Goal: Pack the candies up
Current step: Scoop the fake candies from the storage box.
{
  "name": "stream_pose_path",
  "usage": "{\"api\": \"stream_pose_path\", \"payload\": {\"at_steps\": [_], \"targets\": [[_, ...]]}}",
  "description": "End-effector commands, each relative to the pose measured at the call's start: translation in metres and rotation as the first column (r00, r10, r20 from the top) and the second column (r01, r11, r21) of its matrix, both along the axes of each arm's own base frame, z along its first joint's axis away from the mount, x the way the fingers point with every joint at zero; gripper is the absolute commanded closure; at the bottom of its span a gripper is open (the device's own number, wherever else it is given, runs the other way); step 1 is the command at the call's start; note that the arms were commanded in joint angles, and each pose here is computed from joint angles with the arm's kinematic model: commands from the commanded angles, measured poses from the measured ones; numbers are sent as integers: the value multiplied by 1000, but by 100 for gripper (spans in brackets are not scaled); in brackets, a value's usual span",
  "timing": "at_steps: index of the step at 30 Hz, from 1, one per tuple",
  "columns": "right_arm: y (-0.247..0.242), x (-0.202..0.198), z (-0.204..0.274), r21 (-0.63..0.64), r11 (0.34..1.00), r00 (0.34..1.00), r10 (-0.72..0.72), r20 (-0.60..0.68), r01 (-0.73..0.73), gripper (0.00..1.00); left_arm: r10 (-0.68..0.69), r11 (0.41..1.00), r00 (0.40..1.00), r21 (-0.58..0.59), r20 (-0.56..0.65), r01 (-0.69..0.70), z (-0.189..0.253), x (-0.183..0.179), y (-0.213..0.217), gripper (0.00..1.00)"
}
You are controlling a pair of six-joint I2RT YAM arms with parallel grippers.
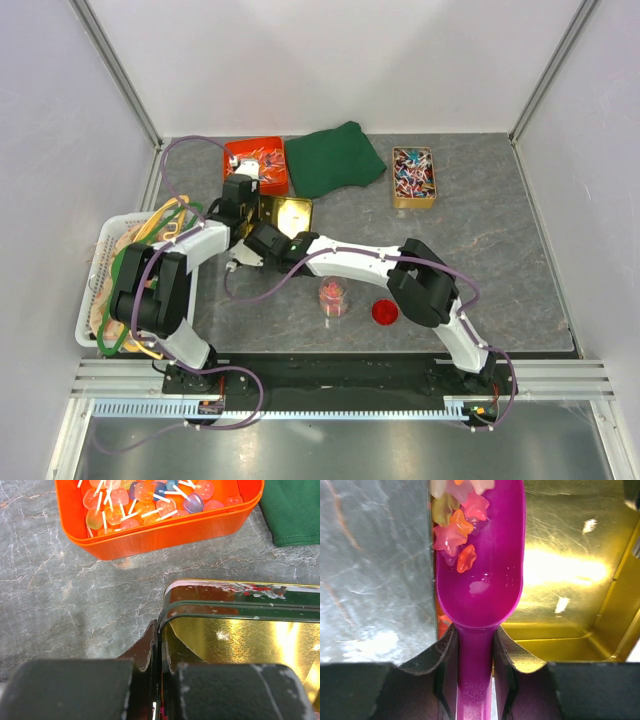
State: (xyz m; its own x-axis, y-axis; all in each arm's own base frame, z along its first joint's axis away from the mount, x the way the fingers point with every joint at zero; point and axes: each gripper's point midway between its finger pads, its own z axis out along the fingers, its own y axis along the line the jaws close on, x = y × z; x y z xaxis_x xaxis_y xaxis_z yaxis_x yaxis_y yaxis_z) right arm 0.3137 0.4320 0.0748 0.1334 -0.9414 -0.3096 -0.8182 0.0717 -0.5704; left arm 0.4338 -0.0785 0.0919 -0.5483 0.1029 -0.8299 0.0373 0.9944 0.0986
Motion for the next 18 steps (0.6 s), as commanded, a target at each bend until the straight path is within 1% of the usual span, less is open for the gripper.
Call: {"api": "stream_pose_path", "payload": {"at_steps": [1,5,12,16,18], "targets": [[32,-23,24,229,972,992,73,-105,-48,100,-32,997,999,-72,20,34,8,9,-17,98],[28,-21,38,293,956,991,63,-114,-27,100,-43,996,999,-79,1,43,6,9,-20,98],[13,-13,36,378,925,980,29,-195,48,100,-54,994,998,-92,-12,53,3,8,-22,98],[10,-3,42,419,904,976,12,-219,83,100,-52,994,999,-96,-14,50,3,9,-22,98],[12,-3,49,444,892,971,28,-237,83,100,-53,994,998,-96,-17,51,2,9,-22,98]]}}
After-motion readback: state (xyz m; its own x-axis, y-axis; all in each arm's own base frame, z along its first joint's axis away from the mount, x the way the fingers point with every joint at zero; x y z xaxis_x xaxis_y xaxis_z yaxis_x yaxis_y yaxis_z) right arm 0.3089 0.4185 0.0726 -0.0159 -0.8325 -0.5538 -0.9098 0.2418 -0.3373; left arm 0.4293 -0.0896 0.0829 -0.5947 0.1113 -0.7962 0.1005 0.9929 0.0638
